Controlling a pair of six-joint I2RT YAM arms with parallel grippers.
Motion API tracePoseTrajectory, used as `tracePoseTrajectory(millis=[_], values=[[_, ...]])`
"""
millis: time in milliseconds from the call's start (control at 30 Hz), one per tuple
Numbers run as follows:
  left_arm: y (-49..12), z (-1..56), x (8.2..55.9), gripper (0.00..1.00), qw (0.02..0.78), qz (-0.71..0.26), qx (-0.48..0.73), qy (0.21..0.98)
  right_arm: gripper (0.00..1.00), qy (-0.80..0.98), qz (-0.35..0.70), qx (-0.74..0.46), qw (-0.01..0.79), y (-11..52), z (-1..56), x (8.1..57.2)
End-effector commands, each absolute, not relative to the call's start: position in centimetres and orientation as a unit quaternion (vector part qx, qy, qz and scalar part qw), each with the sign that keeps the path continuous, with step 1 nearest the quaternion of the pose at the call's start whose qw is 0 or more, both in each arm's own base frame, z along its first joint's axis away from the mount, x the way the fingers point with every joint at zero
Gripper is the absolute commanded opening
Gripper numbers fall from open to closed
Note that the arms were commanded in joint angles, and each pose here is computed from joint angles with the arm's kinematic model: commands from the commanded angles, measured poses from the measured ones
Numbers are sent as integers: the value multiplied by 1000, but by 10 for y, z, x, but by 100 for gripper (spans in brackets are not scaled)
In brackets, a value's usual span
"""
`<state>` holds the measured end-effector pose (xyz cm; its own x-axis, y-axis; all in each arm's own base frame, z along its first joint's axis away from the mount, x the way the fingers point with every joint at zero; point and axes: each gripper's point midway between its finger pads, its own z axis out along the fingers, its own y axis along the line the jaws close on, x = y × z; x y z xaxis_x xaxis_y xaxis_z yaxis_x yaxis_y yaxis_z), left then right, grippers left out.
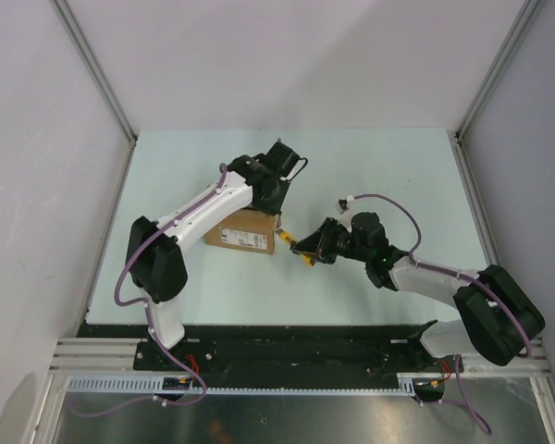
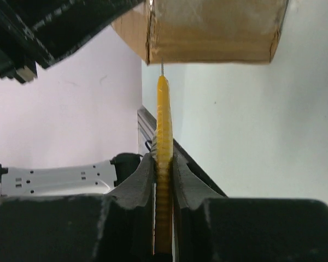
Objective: Unpack the express box
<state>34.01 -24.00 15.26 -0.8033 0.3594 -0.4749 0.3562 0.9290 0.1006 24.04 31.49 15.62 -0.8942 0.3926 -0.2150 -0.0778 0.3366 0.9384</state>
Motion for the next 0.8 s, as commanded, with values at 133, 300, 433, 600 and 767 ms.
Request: tracePoseTrajectory(millis=[133,300,433,600,767], values=[[-249,183,344,20,279,-34,180,943,0,795,546,87,250,284,181,241],[-252,202,336,25,288,-61,182,938,0,821,463,128,308,245,163,262],[-246,222,334,29,310,-67,177,932,0,835,374,159,371,207,147,283],[-235,242,335,40,335,-73,155,927,0,835,240,177,463,156,140,309],[-200,240,335,56,346,-38,103,932,0,844,90,191,493,109,122,324]])
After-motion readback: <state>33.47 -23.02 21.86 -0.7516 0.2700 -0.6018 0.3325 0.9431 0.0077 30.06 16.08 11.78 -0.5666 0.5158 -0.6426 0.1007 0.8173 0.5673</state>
